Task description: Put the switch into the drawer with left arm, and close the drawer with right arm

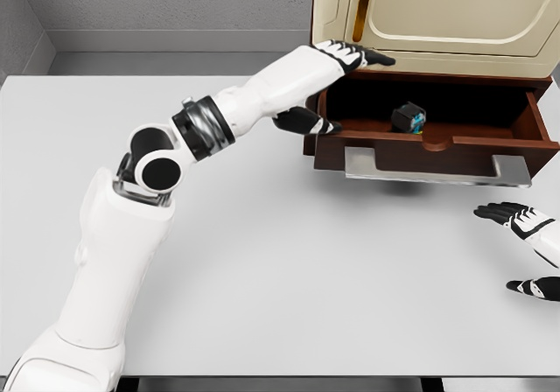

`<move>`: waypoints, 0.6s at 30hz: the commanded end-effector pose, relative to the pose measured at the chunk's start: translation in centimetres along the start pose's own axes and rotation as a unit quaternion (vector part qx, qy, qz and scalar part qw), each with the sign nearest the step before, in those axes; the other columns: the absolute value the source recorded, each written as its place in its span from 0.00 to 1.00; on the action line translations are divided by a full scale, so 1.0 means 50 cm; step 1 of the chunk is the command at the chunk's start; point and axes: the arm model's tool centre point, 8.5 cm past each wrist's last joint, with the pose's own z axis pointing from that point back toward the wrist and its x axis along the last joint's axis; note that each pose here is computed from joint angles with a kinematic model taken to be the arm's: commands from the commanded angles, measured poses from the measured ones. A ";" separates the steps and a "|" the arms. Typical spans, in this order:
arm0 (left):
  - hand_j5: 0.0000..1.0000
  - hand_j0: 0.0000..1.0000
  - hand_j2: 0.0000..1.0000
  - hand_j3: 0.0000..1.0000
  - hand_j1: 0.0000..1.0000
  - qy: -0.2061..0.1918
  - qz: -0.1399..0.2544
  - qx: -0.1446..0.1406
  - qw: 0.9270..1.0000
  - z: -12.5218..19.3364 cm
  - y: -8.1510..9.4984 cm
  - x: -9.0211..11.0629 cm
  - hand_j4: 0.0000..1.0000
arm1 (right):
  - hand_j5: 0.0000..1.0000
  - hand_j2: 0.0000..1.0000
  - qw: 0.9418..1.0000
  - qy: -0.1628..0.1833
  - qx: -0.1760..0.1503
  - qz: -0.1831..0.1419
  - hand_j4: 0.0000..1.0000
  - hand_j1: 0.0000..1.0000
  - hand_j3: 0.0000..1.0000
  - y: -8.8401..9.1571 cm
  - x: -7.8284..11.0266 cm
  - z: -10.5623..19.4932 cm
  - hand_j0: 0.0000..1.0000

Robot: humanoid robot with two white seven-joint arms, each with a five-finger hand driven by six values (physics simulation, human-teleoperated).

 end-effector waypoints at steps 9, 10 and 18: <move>1.00 1.00 1.00 1.00 1.00 -0.142 -0.003 0.068 0.987 0.100 0.061 0.070 1.00 | 0.60 0.60 1.000 0.003 -0.027 0.001 0.60 0.60 0.60 -0.018 -0.003 0.004 0.60; 1.00 1.00 1.00 1.00 1.00 -0.160 -0.014 0.072 0.984 0.138 0.074 0.060 1.00 | 0.60 0.60 1.000 0.004 -0.029 0.001 0.60 0.60 0.60 -0.020 -0.003 0.004 0.60; 1.00 1.00 1.00 1.00 1.00 -0.004 0.023 0.088 0.996 0.447 0.094 -0.068 1.00 | 0.59 0.59 0.999 0.005 -0.048 -0.001 0.59 0.59 0.59 -0.038 -0.006 0.008 0.59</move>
